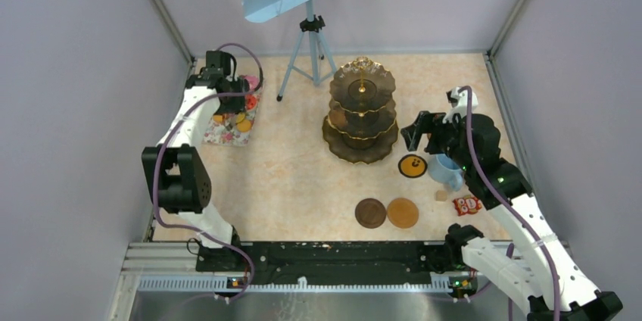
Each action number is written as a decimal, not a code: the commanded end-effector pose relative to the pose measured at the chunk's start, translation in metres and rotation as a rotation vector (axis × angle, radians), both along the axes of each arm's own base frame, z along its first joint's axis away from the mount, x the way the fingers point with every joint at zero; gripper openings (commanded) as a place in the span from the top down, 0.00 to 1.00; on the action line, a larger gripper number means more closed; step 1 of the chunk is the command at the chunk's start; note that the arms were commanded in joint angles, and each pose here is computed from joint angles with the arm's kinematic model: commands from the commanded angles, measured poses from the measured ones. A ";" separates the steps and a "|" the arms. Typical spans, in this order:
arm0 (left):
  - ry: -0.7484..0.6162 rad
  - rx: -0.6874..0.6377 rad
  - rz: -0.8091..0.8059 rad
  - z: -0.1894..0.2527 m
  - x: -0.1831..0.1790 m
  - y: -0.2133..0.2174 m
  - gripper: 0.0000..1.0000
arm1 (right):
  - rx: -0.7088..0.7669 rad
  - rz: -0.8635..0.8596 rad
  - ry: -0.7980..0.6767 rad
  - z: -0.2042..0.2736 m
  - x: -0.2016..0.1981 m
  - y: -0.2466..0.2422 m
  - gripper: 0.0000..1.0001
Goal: Serve the afternoon tea
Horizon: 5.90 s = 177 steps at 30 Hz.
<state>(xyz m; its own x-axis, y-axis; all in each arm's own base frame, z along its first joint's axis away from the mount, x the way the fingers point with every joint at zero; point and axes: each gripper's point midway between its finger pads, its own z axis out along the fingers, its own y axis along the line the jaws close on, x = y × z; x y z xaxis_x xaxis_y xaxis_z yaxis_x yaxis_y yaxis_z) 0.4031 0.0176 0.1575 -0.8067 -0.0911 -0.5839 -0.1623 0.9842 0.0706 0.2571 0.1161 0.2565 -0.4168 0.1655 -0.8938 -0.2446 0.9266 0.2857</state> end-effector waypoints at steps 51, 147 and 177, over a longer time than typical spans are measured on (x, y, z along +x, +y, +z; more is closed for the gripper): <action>0.195 0.015 -0.042 -0.067 0.015 -0.008 0.39 | 0.026 -0.035 -0.078 0.014 -0.002 -0.006 0.08; 0.063 -0.286 -0.750 -0.002 -0.227 -0.314 0.63 | -0.003 -0.124 -0.222 0.078 -0.032 -0.041 0.03; 0.010 -0.247 -0.713 -0.049 -0.133 -0.403 0.61 | -0.004 -0.133 -0.187 0.067 -0.042 -0.046 0.05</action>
<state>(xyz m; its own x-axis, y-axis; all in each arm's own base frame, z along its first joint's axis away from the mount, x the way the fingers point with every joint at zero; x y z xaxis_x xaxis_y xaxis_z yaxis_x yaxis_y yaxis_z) 0.2444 -0.3790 0.1014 -0.7313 0.3840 -0.5637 0.5536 0.8169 -0.1617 0.2208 0.0714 0.3084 -0.2469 0.1858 -0.9511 -0.1646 0.9591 0.2301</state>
